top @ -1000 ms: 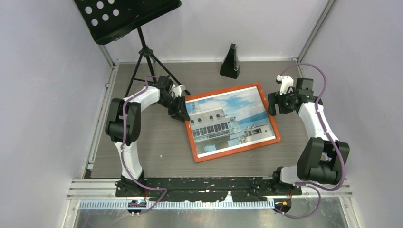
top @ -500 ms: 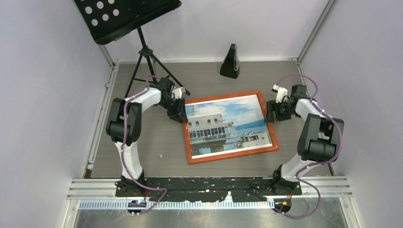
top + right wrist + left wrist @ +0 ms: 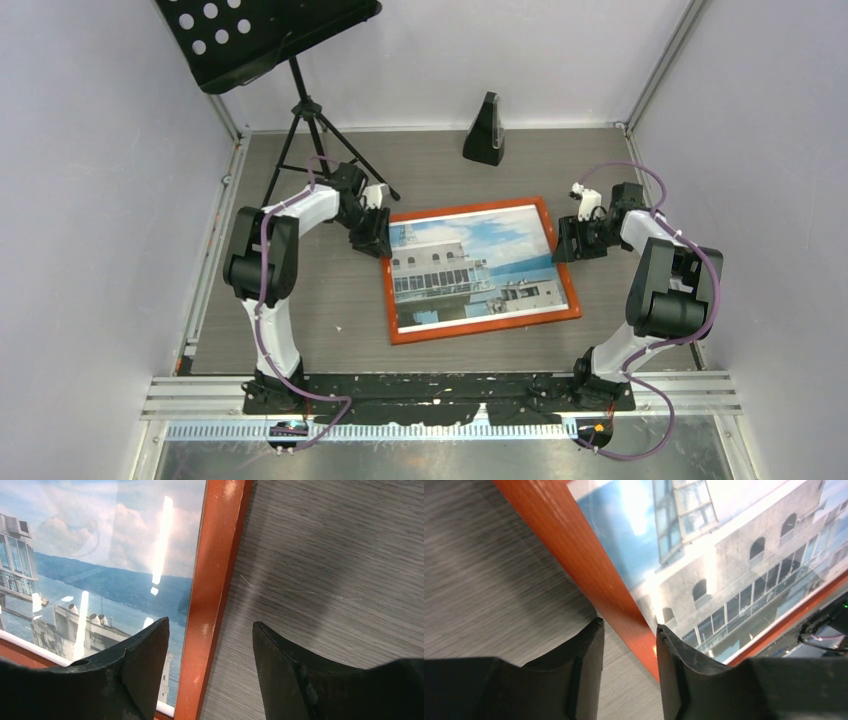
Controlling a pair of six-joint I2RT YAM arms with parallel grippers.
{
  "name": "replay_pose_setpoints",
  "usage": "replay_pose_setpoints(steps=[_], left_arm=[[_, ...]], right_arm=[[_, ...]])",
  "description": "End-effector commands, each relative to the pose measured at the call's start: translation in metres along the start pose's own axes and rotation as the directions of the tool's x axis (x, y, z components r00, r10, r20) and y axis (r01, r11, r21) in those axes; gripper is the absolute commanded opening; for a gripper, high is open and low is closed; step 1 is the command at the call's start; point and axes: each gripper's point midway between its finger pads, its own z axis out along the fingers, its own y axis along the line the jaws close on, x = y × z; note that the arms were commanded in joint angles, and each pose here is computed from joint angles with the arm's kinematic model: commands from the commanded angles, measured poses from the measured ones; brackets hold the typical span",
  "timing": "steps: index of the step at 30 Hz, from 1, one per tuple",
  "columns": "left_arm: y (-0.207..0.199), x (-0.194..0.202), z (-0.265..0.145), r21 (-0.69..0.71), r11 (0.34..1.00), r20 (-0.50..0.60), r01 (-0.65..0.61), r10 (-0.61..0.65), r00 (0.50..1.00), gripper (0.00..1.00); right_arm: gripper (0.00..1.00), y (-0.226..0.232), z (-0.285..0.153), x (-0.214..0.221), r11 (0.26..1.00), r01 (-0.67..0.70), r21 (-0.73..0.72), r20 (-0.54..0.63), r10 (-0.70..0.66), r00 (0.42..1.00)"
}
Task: Put the photo into the frame
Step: Turn over the photo frame at the center of the board.
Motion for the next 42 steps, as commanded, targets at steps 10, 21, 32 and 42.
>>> replay_pose_setpoints(steps=[10, 21, 32, 42], left_arm=[[0.012, -0.032, -0.026, -0.152, 0.979, 0.132, -0.138, 0.158, 0.979, 0.73], [0.017, -0.042, -0.065, -0.295, 0.931, 0.226, -0.216, 0.287, 0.931, 0.96], [0.019, -0.033, -0.095, -0.381, 0.878, 0.231, -0.290, 0.394, 0.890, 0.99], [0.022, -0.029, -0.125, -0.472, 0.836, 0.275, -0.281, 0.442, 0.854, 1.00]], right_arm=[[0.68, 0.010, -0.012, 0.001, 0.999, 0.038, -0.028, -0.002, -0.039, 0.999], [0.67, 0.018, -0.012, 0.028, 0.986, 0.090, -0.143, -0.164, -0.114, 0.980], [0.67, 0.043, -0.019, 0.046, 0.961, 0.165, -0.220, -0.207, -0.212, 0.955], [0.70, 0.068, -0.034, 0.050, 0.931, 0.242, -0.274, -0.169, -0.294, 0.941]])
